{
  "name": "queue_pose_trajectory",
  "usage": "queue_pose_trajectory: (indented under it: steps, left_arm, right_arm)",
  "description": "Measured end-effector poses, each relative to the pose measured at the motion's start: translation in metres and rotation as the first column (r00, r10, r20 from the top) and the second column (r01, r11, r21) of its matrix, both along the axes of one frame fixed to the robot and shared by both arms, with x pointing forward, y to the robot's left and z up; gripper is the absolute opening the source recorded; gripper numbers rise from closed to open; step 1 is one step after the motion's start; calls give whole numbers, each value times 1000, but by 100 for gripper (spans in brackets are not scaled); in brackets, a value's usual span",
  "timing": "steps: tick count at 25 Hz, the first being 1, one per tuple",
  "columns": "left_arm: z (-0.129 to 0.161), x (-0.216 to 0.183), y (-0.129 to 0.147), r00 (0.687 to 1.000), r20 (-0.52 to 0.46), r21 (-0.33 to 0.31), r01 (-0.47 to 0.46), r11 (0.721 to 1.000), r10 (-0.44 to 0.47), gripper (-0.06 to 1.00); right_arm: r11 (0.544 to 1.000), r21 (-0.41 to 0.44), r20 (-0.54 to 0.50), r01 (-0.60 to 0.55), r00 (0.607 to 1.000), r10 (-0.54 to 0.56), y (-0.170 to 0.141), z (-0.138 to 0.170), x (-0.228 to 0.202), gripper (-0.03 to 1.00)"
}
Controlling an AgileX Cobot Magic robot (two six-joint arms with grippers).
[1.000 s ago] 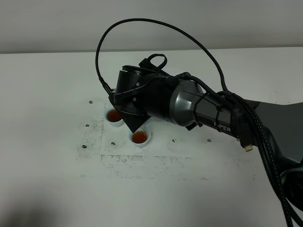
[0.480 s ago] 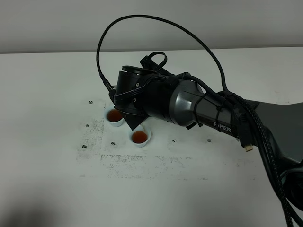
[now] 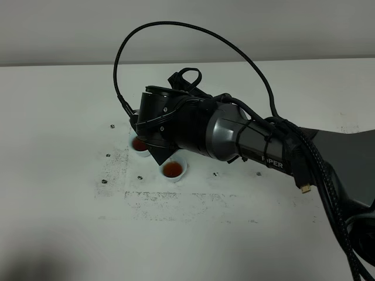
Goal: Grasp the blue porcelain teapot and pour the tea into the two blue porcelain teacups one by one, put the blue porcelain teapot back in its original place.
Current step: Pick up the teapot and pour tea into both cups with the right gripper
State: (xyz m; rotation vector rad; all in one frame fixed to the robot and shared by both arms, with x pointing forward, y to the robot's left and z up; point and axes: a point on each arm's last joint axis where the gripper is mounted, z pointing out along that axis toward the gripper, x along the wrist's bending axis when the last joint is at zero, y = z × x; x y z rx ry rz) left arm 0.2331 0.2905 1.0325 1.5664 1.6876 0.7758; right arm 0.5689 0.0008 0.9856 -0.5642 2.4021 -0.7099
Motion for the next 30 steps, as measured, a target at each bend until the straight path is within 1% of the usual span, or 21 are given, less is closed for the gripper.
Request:
queue_pose_trajectory:
  steps: [22, 30]
  left_arm:
    - [0, 0, 0, 1000, 0, 0, 0, 1000, 0, 62]
    - [0, 0, 0, 1000, 0, 0, 0, 1000, 0, 62]
  right_arm:
    - [1000, -1, 8, 2, 1000, -2, 0, 0, 0, 4]
    - [1000, -16, 2, 12, 1000, -12, -3, -7, -2, 4]
